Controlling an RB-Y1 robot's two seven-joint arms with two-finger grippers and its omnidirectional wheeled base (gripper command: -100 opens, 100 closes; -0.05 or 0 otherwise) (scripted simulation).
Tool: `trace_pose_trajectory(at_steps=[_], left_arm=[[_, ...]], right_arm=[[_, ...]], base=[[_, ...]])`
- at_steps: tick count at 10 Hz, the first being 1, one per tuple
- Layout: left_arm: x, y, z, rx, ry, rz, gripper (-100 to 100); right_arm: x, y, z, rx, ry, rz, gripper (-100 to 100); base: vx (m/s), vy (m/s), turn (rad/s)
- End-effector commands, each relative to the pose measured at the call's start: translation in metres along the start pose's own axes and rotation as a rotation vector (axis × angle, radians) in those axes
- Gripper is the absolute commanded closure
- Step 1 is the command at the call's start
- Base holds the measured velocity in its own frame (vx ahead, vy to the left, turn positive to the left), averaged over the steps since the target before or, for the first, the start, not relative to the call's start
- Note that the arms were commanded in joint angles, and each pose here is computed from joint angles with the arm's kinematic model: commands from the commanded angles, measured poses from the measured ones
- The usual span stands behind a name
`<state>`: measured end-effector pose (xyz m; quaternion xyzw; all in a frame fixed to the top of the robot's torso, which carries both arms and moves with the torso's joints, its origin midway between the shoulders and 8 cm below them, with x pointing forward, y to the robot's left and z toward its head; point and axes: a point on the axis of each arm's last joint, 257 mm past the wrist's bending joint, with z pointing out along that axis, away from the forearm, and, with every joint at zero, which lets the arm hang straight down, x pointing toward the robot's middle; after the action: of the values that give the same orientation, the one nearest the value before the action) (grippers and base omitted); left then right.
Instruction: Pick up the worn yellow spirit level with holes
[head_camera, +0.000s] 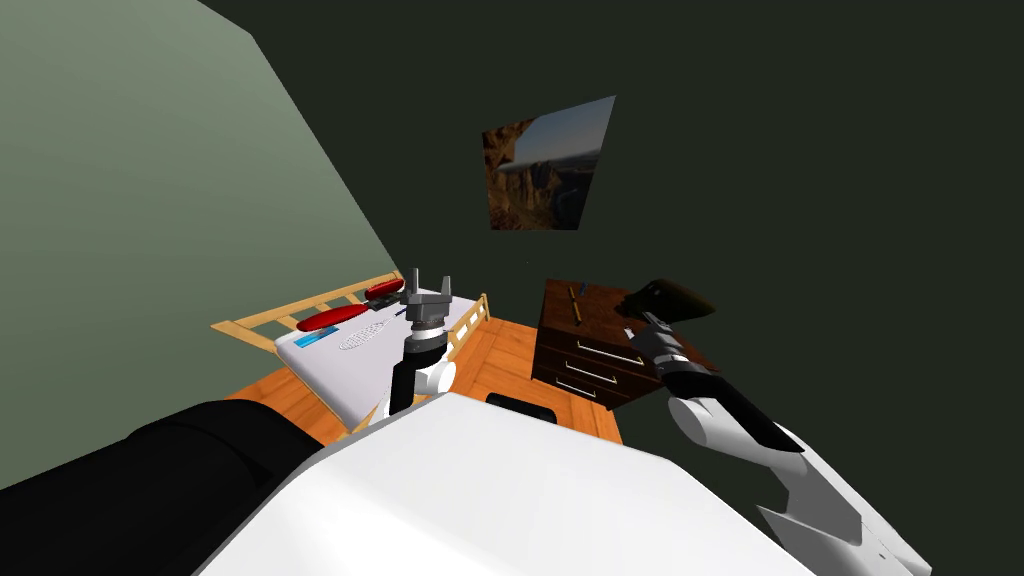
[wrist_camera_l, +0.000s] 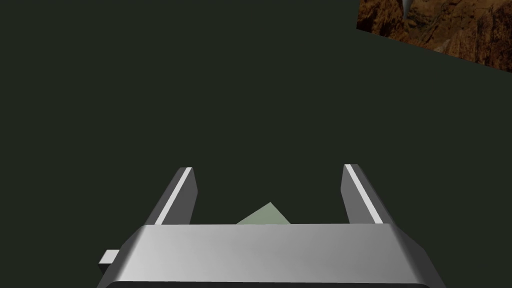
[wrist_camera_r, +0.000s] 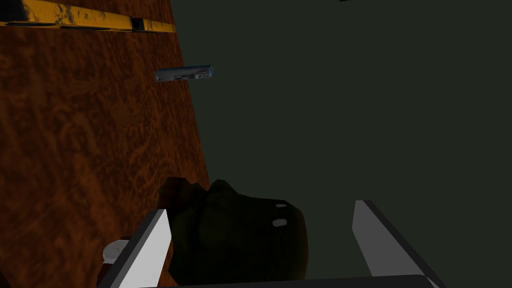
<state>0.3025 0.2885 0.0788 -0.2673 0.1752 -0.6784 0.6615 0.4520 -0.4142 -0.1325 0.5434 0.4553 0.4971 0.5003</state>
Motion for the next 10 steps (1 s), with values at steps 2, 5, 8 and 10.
trace_pose_trajectory(at_steps=[2, 5, 8, 10], left_arm=[[0.0, 0.0, 0.0, 0.0, 0.0, 0.0, 0], [0.0, 0.0, 0.0, 0.0, 0.0, 0.0, 0], [0.0, 0.0, 0.0, 0.0, 0.0, 0.0, 0], [0.0, 0.0, 0.0, 0.0, 0.0, 0.0, 0]], right_arm=[[-0.012, -0.016, 0.001, 0.074, -0.028, 0.027, -100], [-0.033, -0.031, 0.003, 0.153, -0.065, 0.08, -100], [-0.052, -0.043, 0.003, 0.224, -0.103, 0.139, -100], [-0.055, -0.053, 0.001, 0.26, -0.117, 0.139, -100]], base=[[0.017, 0.058, -0.036], [0.032, 0.063, -0.047], [0.026, 0.055, -0.06], [0.018, 0.031, 0.018]])
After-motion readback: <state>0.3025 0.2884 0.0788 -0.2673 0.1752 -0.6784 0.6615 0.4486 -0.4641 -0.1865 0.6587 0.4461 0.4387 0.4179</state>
